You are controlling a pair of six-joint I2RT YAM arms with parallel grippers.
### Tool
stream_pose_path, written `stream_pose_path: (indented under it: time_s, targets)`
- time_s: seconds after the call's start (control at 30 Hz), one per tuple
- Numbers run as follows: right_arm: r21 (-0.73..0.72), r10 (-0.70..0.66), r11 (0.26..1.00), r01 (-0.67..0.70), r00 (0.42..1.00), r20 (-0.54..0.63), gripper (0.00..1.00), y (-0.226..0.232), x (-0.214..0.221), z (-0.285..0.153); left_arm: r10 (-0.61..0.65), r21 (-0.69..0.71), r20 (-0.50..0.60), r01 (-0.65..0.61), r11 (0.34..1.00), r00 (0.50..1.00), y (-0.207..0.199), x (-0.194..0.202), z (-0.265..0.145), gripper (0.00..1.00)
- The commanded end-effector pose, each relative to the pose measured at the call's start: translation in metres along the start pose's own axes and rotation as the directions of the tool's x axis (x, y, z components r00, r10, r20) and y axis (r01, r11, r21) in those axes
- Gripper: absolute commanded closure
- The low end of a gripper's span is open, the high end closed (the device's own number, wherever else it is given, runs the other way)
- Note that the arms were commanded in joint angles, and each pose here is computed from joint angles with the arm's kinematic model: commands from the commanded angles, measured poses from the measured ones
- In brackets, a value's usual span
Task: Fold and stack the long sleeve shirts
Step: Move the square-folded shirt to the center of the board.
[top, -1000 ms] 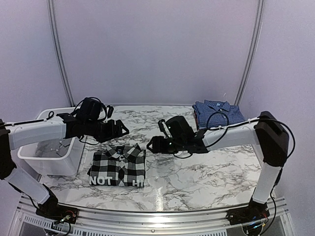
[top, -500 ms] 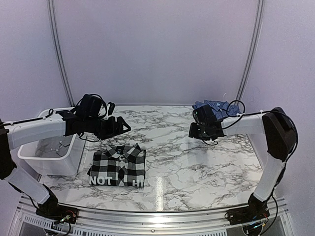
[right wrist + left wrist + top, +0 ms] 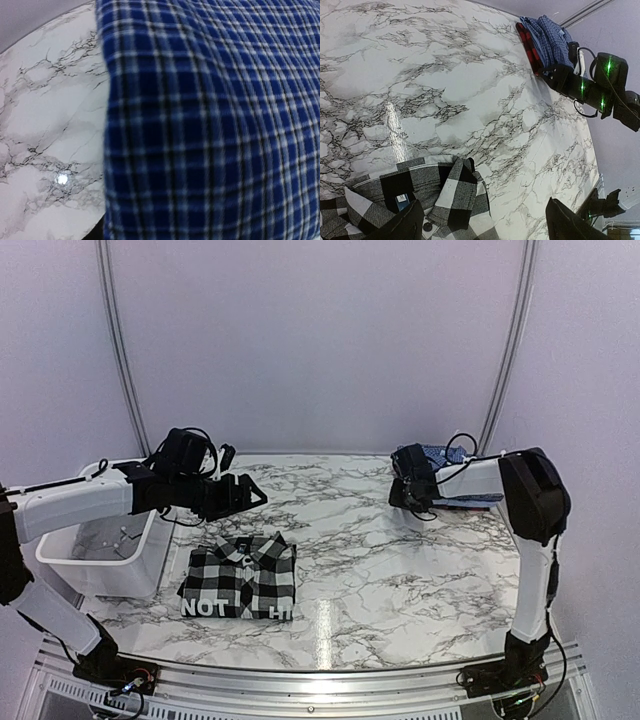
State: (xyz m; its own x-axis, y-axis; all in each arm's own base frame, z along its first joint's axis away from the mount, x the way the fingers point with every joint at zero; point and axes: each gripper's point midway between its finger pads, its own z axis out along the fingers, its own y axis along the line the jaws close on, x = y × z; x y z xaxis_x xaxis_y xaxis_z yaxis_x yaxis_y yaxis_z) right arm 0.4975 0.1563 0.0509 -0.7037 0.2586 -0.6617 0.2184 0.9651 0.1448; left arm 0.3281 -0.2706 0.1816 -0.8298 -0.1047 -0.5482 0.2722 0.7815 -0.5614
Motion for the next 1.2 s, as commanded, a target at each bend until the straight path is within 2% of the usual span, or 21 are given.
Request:
stream_pose_path:
  time_s: [0.0,0.37,0.47,0.7,0.73,0.93,1.17]
  targets:
    - [0.064,0.022,0.998,-0.023,1.000,0.016,0.58,-0.015,-0.017,0.014,0.019,0.012,0.005,-0.019,1.000,1.000,-0.006,-0.006,-0.006,0.13]
    - [0.126,0.016,0.992,-0.012,1.000,-0.023,0.62,-0.023,-0.012,0.039,0.018,0.009,0.003,-0.018,1.000,1.000,-0.005,-0.005,-0.007,0.12]
    - [0.142,0.011,0.990,-0.007,1.000,-0.025,0.70,-0.028,-0.012,0.041,0.020,0.010,0.005,-0.021,1.000,1.000,-0.005,-0.004,-0.009,0.12]
    - [0.145,-0.020,0.989,0.029,0.998,-0.060,0.99,-0.031,-0.006,0.034,0.026,-0.003,0.019,-0.026,1.000,0.999,-0.002,-0.002,-0.015,0.12]
    - [0.144,-0.025,0.989,0.035,0.998,-0.065,1.00,-0.031,-0.005,0.033,0.027,-0.003,0.020,-0.027,1.000,0.999,-0.002,-0.002,-0.015,0.12]
    - [0.114,-0.037,0.992,0.048,0.995,-0.097,1.00,-0.025,0.010,0.012,0.031,0.008,0.017,-0.031,0.999,0.999,-0.003,0.000,-0.018,0.12]
    - [0.052,-0.042,0.997,0.048,0.993,-0.115,1.00,-0.006,0.040,-0.032,0.045,0.009,0.017,-0.045,0.999,0.999,-0.001,0.004,-0.021,0.12]
